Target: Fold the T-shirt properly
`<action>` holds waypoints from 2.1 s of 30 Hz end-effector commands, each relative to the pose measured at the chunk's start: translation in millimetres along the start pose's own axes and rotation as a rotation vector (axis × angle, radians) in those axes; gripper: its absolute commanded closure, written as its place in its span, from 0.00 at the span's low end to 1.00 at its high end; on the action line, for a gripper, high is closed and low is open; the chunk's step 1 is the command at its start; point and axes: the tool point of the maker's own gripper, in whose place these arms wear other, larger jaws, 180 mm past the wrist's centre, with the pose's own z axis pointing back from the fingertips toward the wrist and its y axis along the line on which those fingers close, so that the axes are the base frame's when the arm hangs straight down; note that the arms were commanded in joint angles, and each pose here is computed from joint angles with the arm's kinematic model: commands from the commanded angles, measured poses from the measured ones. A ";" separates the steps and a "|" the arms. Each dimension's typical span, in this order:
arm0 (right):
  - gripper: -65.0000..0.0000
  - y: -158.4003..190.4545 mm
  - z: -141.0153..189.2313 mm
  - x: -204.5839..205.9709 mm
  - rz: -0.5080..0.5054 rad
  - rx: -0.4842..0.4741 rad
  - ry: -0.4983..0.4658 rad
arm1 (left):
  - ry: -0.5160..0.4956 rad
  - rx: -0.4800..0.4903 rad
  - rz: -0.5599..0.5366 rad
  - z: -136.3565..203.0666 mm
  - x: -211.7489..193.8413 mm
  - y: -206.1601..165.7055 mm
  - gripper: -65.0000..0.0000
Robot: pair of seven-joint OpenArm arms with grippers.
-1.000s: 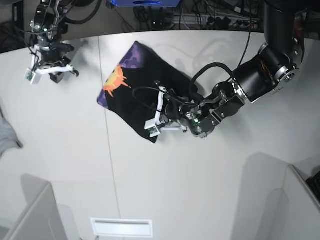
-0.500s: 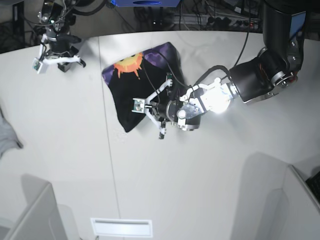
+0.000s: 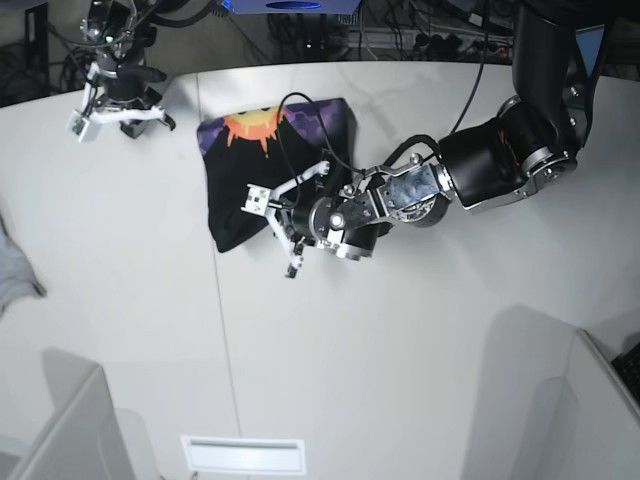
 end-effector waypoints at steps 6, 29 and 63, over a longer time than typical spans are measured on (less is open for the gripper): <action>1.00 -0.3 2.4 7.2 0.003 0.001 -0.031 | -0.048 -0.040 -0.110 2.3 10.3 -0.4 1.00; 1.00 -6.7 -2.6 -7.4 -0.002 -0.014 0.009 | -0.116 -0.021 -0.112 3.3 26.2 18.8 1.00; 1.00 32.2 11.8 6.6 0.171 0.237 -0.109 | -0.242 0.804 0.371 241.0 -37.8 117.6 1.00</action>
